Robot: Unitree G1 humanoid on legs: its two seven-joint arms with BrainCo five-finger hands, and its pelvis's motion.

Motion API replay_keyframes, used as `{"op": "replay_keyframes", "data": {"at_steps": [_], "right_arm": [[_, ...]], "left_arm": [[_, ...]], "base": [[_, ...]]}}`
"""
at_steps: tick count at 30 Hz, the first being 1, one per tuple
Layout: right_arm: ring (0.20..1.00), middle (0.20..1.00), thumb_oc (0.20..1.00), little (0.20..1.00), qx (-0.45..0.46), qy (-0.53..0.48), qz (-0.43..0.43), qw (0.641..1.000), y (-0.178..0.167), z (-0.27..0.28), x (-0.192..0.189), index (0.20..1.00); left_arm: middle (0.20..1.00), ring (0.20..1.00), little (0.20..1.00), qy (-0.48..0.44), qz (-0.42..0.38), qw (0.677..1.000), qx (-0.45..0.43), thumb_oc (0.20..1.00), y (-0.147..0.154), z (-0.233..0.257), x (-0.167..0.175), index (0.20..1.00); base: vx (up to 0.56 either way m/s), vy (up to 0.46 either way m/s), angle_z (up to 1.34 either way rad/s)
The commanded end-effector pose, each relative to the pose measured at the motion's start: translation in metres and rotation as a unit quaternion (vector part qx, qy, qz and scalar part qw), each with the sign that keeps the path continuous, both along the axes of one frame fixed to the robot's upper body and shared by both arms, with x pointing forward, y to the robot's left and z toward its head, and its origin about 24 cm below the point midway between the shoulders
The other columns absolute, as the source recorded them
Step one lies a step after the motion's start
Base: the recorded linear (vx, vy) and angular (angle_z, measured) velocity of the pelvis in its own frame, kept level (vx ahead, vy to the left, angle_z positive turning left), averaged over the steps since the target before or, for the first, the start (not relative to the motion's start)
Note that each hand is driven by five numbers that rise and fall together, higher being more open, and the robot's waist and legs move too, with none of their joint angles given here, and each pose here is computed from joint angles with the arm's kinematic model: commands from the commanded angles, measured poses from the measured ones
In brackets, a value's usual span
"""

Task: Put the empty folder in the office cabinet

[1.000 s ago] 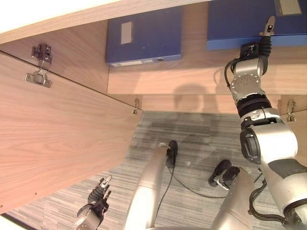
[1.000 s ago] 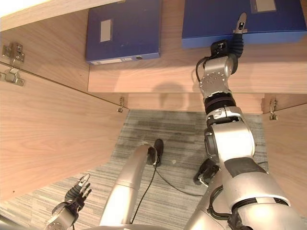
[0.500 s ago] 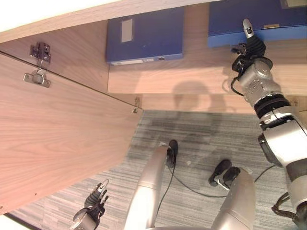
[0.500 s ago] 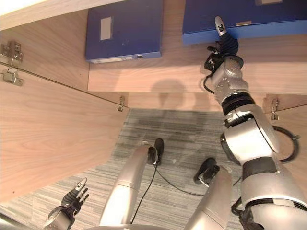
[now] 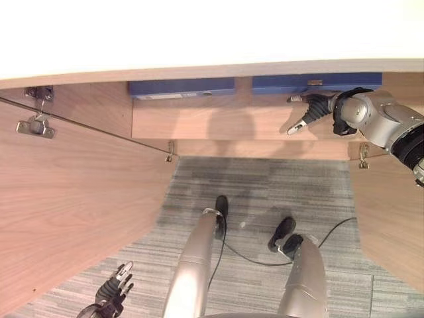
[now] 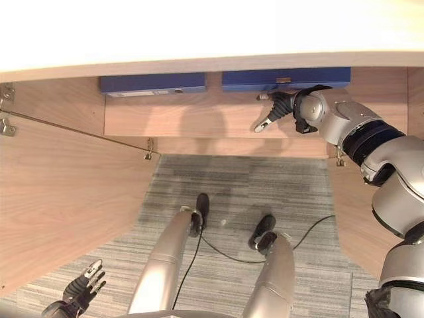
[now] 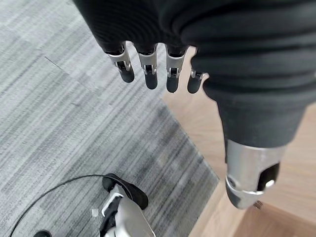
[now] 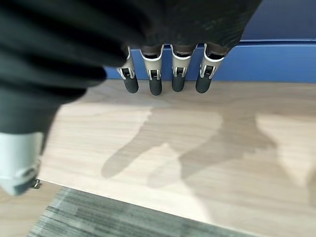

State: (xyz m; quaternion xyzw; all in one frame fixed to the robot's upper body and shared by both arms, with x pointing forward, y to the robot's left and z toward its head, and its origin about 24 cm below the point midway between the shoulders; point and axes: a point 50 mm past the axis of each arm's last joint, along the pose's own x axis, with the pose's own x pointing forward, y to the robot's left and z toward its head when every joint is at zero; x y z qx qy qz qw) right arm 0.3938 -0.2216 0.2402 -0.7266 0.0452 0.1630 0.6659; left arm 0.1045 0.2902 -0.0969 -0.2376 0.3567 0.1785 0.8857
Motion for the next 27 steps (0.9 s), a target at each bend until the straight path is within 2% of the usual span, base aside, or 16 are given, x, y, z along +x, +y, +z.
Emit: {"op": "replay_keyframes", "data": {"at_steps": [1, 10, 15, 19, 24, 27], "right_arm": [[1.000, 1.000, 1.000, 1.000, -0.025, -0.001, 0.002, 1.000, 0.001, 0.011, -0.001, 1.000], [1.000, 1.000, 1.000, 1.000, -0.067, -0.008, 0.037, 0.997, 0.019, 0.017, -0.001, 1.000], [1.000, 1.000, 1.000, 1.000, -0.153, 0.012, 0.064, 0.986, 0.039, -0.017, 0.004, 1.000], [1.000, 1.000, 1.000, 1.000, -0.144, 0.039, 0.064, 0.987, 0.043, -0.040, 0.005, 1.000], [1.000, 1.000, 1.000, 1.000, -0.110, 0.089, 0.057, 0.988, 0.045, -0.083, 0.002, 1.000], [1.000, 1.000, 1.000, 1.000, -0.071, 0.148, 0.047, 0.985, 0.047, -0.129, -0.007, 1.000]], "left_arm": [[1.000, 1.000, 1.000, -0.015, -0.005, 0.999, 0.044, 1.000, 0.018, 0.009, 0.009, 1.000], [1.000, 1.000, 1.000, -0.042, -0.027, 0.997, 0.062, 1.000, 0.020, 0.019, 0.024, 1.000], [1.000, 1.000, 1.000, -0.059, -0.063, 0.994, 0.061, 1.000, 0.008, 0.022, 0.043, 1.000], [1.000, 1.000, 1.000, -0.049, -0.069, 0.995, 0.061, 1.000, 0.008, 0.019, 0.043, 1.000], [1.000, 1.000, 1.000, 0.008, -0.069, 0.996, 0.055, 1.000, 0.003, -0.003, 0.036, 1.000], [1.000, 1.000, 1.000, 0.081, -0.071, 0.992, 0.065, 1.000, 0.000, -0.025, 0.021, 1.000]], "base": [[-0.05, 0.009, -0.07], [-0.05, 0.007, -0.10], [-0.06, -0.049, -0.15], [0.00, -0.037, -0.15], [0.05, -0.054, -0.08], [0.09, -0.086, -0.09]]}}
